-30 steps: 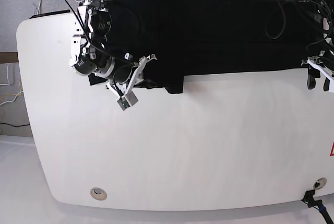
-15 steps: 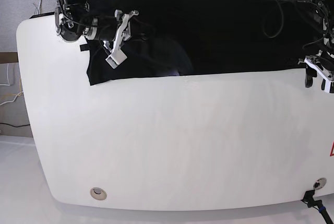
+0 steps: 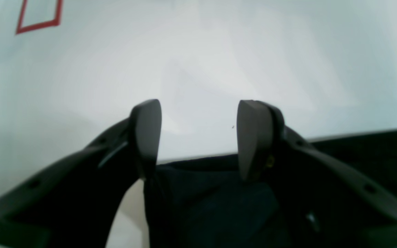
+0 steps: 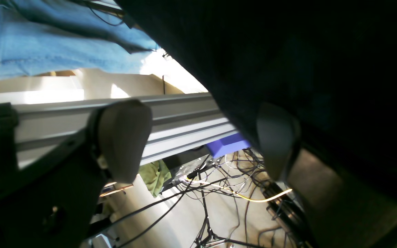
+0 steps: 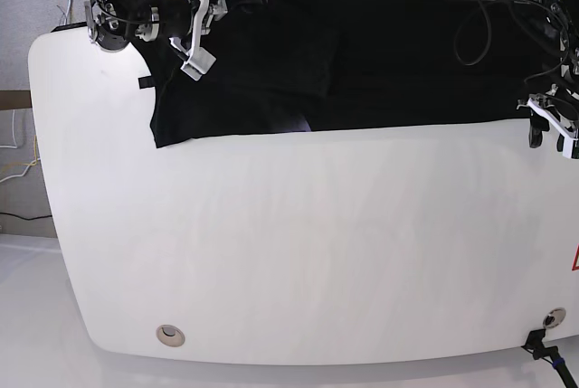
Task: Fold the T-shirt properly
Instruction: 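Move both grippers to the folded edge and grasp it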
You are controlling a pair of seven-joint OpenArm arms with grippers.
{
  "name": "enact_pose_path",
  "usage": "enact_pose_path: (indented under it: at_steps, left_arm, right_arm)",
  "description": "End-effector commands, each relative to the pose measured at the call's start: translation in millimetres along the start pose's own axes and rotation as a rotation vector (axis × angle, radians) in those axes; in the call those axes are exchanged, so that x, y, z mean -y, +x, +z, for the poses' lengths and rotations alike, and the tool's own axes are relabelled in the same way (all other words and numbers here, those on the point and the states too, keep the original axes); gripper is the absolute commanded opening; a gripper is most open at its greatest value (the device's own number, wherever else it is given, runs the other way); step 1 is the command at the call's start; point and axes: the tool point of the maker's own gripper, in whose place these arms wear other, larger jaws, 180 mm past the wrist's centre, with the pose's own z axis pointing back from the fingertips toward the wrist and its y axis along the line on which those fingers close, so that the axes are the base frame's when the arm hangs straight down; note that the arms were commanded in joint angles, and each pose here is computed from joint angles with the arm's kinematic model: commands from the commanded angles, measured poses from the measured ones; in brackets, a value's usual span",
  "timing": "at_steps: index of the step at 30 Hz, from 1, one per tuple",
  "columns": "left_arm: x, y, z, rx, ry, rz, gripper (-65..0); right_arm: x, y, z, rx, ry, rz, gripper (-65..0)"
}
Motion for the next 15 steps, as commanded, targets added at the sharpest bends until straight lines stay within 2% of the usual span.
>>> enact_pose_path:
  at_steps: [1,4,9,12,15]
  left_arm:
    - [-8,19,4,0.055,0.012,-0.014,-32.1]
    - [-8,20,4,0.057,0.012,-0.014,-32.1]
    - [-5,25,8,0.077,0.007,-0.026,-32.4]
    - [7,35,23,0.118,0.013,-0.054,-43.8]
    - [22,42,36,0.146,0.004,-0.093,-61.3]
  right_arm:
    - [-8,-2,4,0.004,0.015,0.02,-17.1]
    - [-12,11,13,0.042,-0.005,0.062,-19.1]
    - [-2,75,32,0.215,-0.064,0.139,-22.0]
    - [7,103,39,0.294,-0.104,0.149,-26.9]
    - [15,115,35,0.33,-0.158,0.145,-40.4]
